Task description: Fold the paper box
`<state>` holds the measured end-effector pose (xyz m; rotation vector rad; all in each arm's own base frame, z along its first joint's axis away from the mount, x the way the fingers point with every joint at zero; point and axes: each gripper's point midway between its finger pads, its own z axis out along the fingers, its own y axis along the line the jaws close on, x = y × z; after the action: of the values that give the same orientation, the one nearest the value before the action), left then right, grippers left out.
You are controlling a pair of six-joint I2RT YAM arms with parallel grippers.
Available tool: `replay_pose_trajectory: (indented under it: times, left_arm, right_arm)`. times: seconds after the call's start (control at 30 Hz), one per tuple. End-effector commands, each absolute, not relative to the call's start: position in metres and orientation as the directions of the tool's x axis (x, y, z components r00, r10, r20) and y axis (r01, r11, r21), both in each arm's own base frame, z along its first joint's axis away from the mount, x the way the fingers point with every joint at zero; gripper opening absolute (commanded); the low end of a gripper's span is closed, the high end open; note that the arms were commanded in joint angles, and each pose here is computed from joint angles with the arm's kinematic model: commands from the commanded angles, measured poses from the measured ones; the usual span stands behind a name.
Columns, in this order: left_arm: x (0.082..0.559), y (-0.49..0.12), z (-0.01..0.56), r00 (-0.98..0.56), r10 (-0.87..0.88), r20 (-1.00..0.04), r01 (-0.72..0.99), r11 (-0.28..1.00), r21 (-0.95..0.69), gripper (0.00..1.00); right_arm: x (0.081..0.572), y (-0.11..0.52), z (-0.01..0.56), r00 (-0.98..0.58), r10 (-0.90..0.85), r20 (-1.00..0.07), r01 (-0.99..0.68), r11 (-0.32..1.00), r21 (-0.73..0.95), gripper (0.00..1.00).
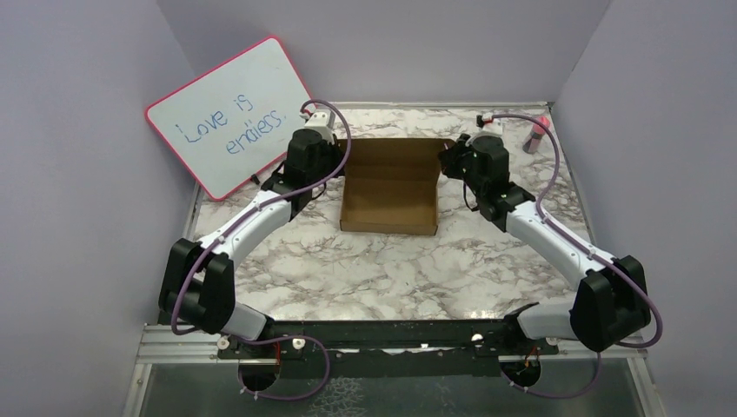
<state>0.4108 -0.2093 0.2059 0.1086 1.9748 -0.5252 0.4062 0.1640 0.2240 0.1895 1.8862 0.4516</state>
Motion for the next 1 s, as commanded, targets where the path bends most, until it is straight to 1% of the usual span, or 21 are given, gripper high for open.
replay_pose_trajectory:
  times: [0.0,0.1,0.2,0.4,0.53,0.57,0.63,0.7,0.87,0.97]
  left_arm:
    - [0.367,-0.227,0.175,-0.610,-0.248,-0.753,0.277,0.823,-0.496,0.01]
    - [0.359,-0.226,0.164,-0.619,-0.242,-0.747,0.278,0.822,-0.497,0.02]
    - [0.354,-0.225,0.155,-0.627,-0.243,-0.740,0.275,0.820,-0.502,0.04]
    - [0.348,-0.222,0.149,-0.631,-0.240,-0.737,0.270,0.823,-0.500,0.06]
    - [0.344,-0.219,0.144,-0.633,-0.229,-0.739,0.270,0.830,-0.489,0.11]
    - [0.342,-0.218,0.141,-0.636,-0.226,-0.738,0.268,0.832,-0.487,0.13]
    - [0.337,-0.215,0.138,-0.638,-0.227,-0.736,0.263,0.834,-0.485,0.19]
    - [0.332,-0.212,0.137,-0.638,-0.228,-0.736,0.260,0.836,-0.484,0.26]
    - [0.319,-0.203,0.141,-0.630,-0.239,-0.739,0.250,0.838,-0.485,0.49]
    - [0.310,-0.193,0.148,-0.617,-0.249,-0.747,0.235,0.847,-0.477,0.61]
  right_arm:
    - [0.385,0.171,0.192,-0.440,0.377,-0.815,-0.082,0.887,0.455,0.09]
    - [0.377,0.169,0.178,-0.454,0.380,-0.806,-0.078,0.884,0.461,0.10]
    - [0.370,0.172,0.169,-0.467,0.381,-0.798,-0.099,0.874,0.476,0.13]
    - [0.360,0.174,0.164,-0.472,0.399,-0.786,-0.113,0.857,0.503,0.17]
    - [0.356,0.175,0.165,-0.472,0.383,-0.794,-0.139,0.857,0.496,0.20]
    - [0.355,0.175,0.164,-0.472,0.379,-0.796,-0.145,0.857,0.494,0.22]
    - [0.351,0.176,0.164,-0.474,0.368,-0.800,-0.164,0.856,0.491,0.25]
    - [0.346,0.176,0.164,-0.471,0.355,-0.807,-0.183,0.856,0.483,0.31]
    - [0.329,0.177,0.165,-0.483,0.319,-0.815,-0.240,0.847,0.474,0.47]
    - [0.323,0.174,0.171,-0.473,0.307,-0.826,-0.255,0.850,0.461,0.56]
